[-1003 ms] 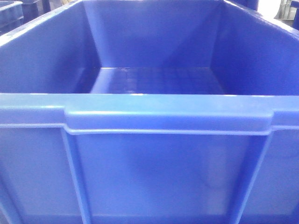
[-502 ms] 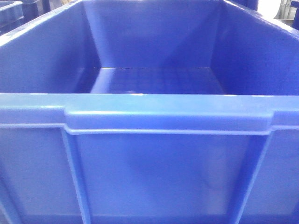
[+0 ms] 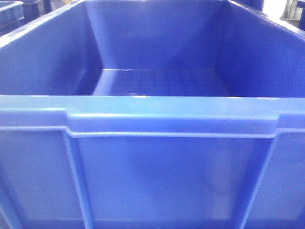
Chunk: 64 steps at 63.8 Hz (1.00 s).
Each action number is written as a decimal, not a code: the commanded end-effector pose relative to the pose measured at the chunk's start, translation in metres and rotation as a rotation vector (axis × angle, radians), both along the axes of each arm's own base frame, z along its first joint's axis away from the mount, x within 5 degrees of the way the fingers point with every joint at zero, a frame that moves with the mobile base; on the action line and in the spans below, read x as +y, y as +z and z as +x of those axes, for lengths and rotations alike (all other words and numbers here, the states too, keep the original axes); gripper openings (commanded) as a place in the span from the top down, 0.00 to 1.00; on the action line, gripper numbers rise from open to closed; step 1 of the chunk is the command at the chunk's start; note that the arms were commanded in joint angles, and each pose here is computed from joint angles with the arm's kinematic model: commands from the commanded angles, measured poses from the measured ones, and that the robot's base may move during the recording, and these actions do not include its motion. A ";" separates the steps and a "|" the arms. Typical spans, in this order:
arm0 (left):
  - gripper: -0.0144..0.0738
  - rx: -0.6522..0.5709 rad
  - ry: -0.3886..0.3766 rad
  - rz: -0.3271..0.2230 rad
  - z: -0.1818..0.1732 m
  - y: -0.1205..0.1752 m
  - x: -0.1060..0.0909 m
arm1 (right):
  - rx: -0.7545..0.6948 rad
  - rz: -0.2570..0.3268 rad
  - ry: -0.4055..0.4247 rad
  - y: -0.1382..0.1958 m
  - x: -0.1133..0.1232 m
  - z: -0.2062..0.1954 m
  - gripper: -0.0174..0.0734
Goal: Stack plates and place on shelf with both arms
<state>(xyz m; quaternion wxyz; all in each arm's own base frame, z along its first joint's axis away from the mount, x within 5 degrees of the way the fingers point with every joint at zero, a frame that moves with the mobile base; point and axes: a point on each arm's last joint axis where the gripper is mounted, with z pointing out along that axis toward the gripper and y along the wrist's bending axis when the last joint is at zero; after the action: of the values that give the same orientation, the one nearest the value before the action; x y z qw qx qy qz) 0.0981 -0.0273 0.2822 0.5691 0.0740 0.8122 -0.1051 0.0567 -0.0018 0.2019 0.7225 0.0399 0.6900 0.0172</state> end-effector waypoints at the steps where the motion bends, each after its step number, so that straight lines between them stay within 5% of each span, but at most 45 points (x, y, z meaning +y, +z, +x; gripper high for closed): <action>1: 0.74 -0.112 0.011 -0.045 0.000 0.016 0.001 | -0.133 -0.017 -0.020 0.015 -0.001 -0.004 0.75; 13: 0.74 -0.225 0.059 -0.060 -0.015 0.014 0.009 | -0.133 -0.017 -0.020 0.015 -0.001 -0.004 0.75; 32: 0.74 -0.408 0.183 -0.049 -0.043 -0.030 0.022 | -0.133 -0.017 -0.020 0.015 -0.001 -0.004 0.75; 52: 0.74 -0.492 0.203 -0.060 -0.043 -0.072 0.024 | -0.132 -0.017 -0.020 0.015 -0.001 -0.004 0.75; 64: 0.74 -0.504 0.203 -0.060 -0.043 -0.070 0.024 | -0.132 -0.017 -0.020 0.015 -0.001 -0.004 0.75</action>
<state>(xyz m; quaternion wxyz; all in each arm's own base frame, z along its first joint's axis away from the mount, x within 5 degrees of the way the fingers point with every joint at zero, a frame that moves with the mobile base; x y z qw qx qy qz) 0.0559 -0.0039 0.2111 0.7353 0.0048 0.6762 -0.0466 0.0567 -0.0019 0.2024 0.7246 0.0400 0.6878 0.0170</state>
